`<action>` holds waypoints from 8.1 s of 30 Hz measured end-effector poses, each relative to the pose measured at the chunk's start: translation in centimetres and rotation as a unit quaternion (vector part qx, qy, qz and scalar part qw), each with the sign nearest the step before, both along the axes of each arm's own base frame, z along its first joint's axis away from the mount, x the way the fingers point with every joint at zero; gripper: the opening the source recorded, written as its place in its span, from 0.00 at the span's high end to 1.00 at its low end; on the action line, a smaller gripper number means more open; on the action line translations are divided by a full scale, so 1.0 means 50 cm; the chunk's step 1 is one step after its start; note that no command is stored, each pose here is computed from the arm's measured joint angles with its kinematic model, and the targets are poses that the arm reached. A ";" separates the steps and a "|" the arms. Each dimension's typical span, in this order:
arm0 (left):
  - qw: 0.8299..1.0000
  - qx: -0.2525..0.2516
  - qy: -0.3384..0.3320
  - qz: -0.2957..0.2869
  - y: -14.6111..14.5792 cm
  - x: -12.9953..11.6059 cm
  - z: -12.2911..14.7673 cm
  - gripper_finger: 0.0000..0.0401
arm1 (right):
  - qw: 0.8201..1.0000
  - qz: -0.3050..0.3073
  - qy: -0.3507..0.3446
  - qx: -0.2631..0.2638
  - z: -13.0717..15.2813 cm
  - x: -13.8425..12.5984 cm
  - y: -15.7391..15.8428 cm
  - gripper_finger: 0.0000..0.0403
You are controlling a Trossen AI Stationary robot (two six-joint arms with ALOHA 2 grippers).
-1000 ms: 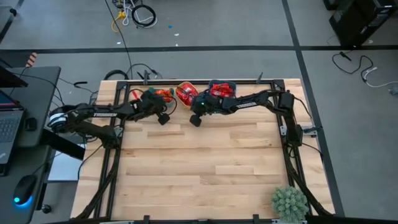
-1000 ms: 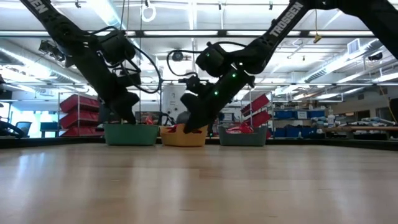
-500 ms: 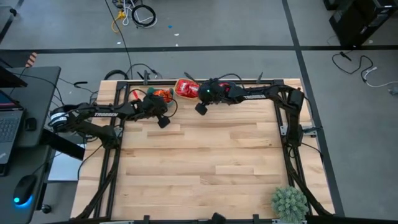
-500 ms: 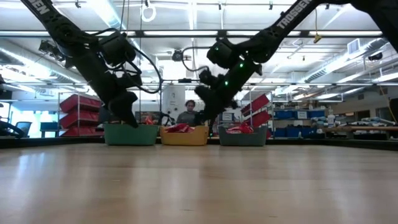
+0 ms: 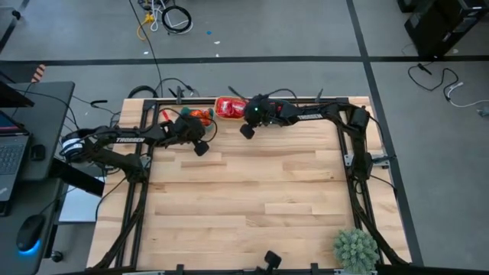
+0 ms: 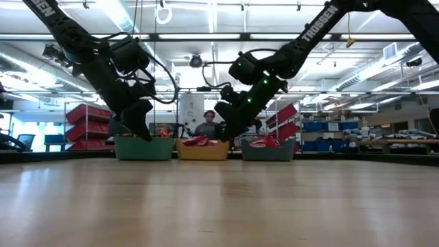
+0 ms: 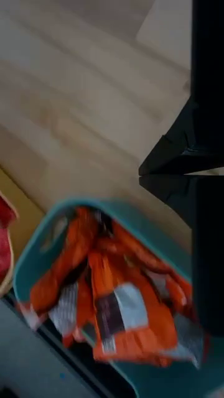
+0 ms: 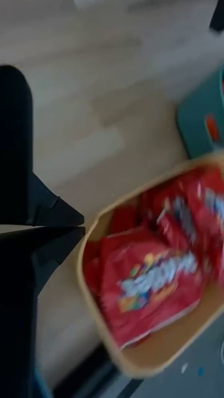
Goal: Sort candy
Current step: Adjust the colored bins aligned together, then return to Home Position
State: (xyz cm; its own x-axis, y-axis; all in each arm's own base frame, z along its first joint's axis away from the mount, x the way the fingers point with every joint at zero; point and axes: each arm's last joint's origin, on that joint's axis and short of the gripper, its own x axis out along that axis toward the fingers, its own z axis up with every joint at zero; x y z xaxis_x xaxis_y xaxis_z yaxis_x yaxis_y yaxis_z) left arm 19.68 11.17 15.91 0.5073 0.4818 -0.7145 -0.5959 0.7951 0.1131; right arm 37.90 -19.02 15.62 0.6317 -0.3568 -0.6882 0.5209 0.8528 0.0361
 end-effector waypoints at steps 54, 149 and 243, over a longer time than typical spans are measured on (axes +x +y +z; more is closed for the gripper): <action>0.956 0.017 -0.249 -0.156 0.066 0.024 0.062 1.00 | 0.997 -0.035 -0.058 -0.041 -0.007 -0.356 0.058 1.00; 0.869 0.143 -0.451 -0.143 -0.129 -0.156 0.059 0.99 | 0.933 0.113 -0.292 -0.175 0.002 -0.528 0.232 1.00; 0.897 0.075 -0.396 -0.182 -0.175 -0.203 0.013 0.98 | 0.933 0.014 -0.308 -0.185 0.015 -0.575 0.294 1.00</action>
State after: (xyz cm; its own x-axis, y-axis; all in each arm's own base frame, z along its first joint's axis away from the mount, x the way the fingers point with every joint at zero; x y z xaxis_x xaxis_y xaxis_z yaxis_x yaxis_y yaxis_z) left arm 9.54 2.41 16.56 0.9703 0.2421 -0.0010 -0.2408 0.9644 -0.1091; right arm 9.13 -4.31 16.37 0.8798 -0.4747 -0.0245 0.4752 0.8796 0.0220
